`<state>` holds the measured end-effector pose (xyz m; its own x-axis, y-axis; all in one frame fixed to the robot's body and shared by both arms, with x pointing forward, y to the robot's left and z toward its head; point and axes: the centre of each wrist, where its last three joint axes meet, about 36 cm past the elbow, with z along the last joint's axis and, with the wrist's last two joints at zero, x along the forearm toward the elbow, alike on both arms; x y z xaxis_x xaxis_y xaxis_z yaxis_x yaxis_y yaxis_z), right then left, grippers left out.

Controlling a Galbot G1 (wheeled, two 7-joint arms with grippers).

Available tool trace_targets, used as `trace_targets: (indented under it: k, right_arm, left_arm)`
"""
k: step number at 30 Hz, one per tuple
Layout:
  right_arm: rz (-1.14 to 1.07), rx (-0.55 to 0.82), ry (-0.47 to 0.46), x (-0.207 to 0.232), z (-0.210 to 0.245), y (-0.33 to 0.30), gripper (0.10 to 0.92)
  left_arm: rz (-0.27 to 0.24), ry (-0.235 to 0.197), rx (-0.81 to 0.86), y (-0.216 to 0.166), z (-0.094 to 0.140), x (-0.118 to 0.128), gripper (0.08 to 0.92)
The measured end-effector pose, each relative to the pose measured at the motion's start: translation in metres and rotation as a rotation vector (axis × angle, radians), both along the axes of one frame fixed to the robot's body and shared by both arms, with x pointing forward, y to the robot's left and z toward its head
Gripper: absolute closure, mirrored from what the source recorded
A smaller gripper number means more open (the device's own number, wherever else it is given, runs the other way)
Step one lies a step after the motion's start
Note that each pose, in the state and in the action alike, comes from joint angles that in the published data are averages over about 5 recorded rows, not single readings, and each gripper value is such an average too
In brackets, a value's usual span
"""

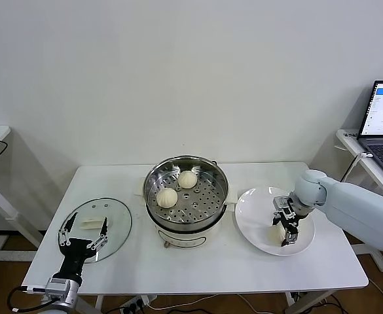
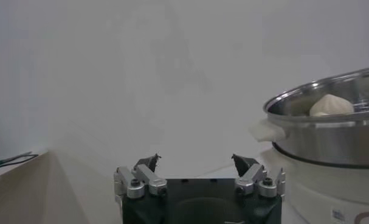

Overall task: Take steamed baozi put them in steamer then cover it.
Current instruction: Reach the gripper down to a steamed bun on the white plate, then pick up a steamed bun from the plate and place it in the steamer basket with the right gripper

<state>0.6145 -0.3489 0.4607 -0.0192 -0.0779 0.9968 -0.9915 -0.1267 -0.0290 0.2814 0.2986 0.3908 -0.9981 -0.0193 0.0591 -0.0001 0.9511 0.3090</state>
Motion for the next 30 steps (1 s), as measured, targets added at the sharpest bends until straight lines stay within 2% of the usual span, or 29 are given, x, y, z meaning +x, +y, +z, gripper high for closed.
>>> trace_targets:
  k: [8, 13, 22, 30]
  right_arm:
    - [-0.007, 0.008, 0.001, 0.000, 0.008, -0.003, 0.386]
    - [-0.012, 0.028, -0.012, 0.008, 0.031, -0.005, 0.386]
    - [0.067, 0.077, -0.105, 0.037, 0.124, 0.017, 0.386]
    - [0.299, 0.069, -0.234, 0.053, 0.220, 0.067, 0.384]
  left_arm:
    - [0.001, 0.000, 0.003, 0.000, 0.001, 0.000, 0.177]
    - [-0.001, 0.001, 0.002, -0.001, 0.001, 0.000, 0.177]
    - [-0.005, 0.003, 0.008, 0.000, 0.001, 0.000, 0.177]
    - [-0.005, 0.004, 0.015, 0.003, 0.001, 0.002, 0.177]
